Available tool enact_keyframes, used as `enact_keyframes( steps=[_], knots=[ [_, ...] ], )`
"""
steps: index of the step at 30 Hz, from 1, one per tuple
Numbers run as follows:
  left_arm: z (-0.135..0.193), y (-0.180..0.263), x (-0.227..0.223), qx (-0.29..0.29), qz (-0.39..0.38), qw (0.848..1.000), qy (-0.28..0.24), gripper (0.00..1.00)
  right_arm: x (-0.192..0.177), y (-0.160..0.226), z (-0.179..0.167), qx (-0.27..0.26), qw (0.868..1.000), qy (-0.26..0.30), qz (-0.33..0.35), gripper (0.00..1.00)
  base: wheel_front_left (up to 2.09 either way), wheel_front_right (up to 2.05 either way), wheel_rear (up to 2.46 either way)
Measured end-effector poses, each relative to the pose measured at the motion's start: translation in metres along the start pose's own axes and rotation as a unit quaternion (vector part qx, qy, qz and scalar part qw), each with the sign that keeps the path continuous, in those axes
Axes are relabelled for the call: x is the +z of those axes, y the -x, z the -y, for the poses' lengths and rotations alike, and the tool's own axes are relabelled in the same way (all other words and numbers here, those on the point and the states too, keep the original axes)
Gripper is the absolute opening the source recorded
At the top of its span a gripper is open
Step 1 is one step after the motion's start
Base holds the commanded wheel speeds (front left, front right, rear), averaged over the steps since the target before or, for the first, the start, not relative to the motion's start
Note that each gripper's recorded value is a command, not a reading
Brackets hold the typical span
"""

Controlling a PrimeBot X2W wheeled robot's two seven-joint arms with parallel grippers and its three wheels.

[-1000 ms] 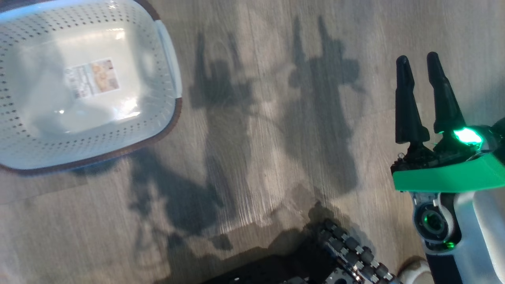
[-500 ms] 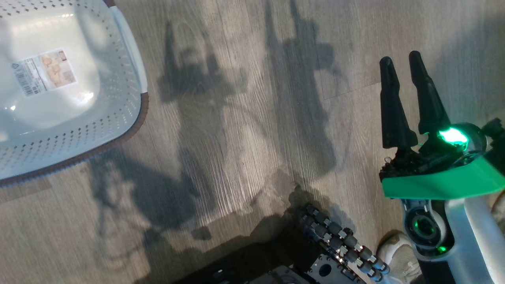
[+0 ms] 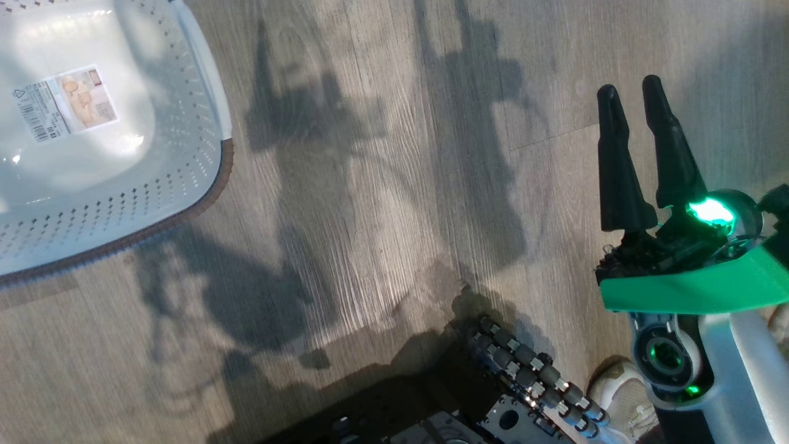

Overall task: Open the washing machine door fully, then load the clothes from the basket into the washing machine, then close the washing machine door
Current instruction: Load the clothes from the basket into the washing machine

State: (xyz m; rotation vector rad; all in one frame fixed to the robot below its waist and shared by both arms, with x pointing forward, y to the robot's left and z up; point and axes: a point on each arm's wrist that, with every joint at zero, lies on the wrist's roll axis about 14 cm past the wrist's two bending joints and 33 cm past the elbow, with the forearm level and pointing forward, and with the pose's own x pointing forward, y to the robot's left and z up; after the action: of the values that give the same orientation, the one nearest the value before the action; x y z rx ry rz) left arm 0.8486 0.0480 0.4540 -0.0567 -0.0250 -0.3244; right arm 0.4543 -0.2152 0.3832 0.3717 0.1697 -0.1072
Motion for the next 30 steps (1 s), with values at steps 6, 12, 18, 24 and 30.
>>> enact_keyframes(
  steps=[6, 12, 18, 24, 30],
  knots=[
    [0.006, 0.0, -0.023, -0.003, -0.042, 0.999, 0.013, 0.74, -0.002, -0.001, -0.001, 0.002, 1.0, -0.002, -0.001, 1.0, 0.0, 0.0, 0.0],
    [0.012, 0.001, -0.033, -0.009, -0.066, 0.998, 0.004, 1.0, -0.003, -0.002, -0.002, 0.004, 1.0, -0.004, -0.002, 1.0, 0.0, 0.0, 0.0],
    [0.012, 0.003, -0.034, -0.009, -0.08, 0.996, -0.023, 1.0, -0.002, -0.003, -0.004, 0.008, 1.0, -0.005, 0.0, 1.0, 0.0, 0.0, 0.0],
    [0.013, 0.007, -0.031, -0.007, -0.083, 0.996, -0.014, 1.0, -0.004, -0.006, -0.009, 0.017, 1.0, -0.009, -0.002, 1.0, 0.0, 0.0, 0.0],
    [0.025, 0.023, -0.039, -0.018, -0.083, 0.996, 0.014, 1.0, -0.004, -0.012, -0.017, 0.031, 0.999, -0.008, 0.003, 1.0, 0.0, 0.0, 0.0]
  ],
)
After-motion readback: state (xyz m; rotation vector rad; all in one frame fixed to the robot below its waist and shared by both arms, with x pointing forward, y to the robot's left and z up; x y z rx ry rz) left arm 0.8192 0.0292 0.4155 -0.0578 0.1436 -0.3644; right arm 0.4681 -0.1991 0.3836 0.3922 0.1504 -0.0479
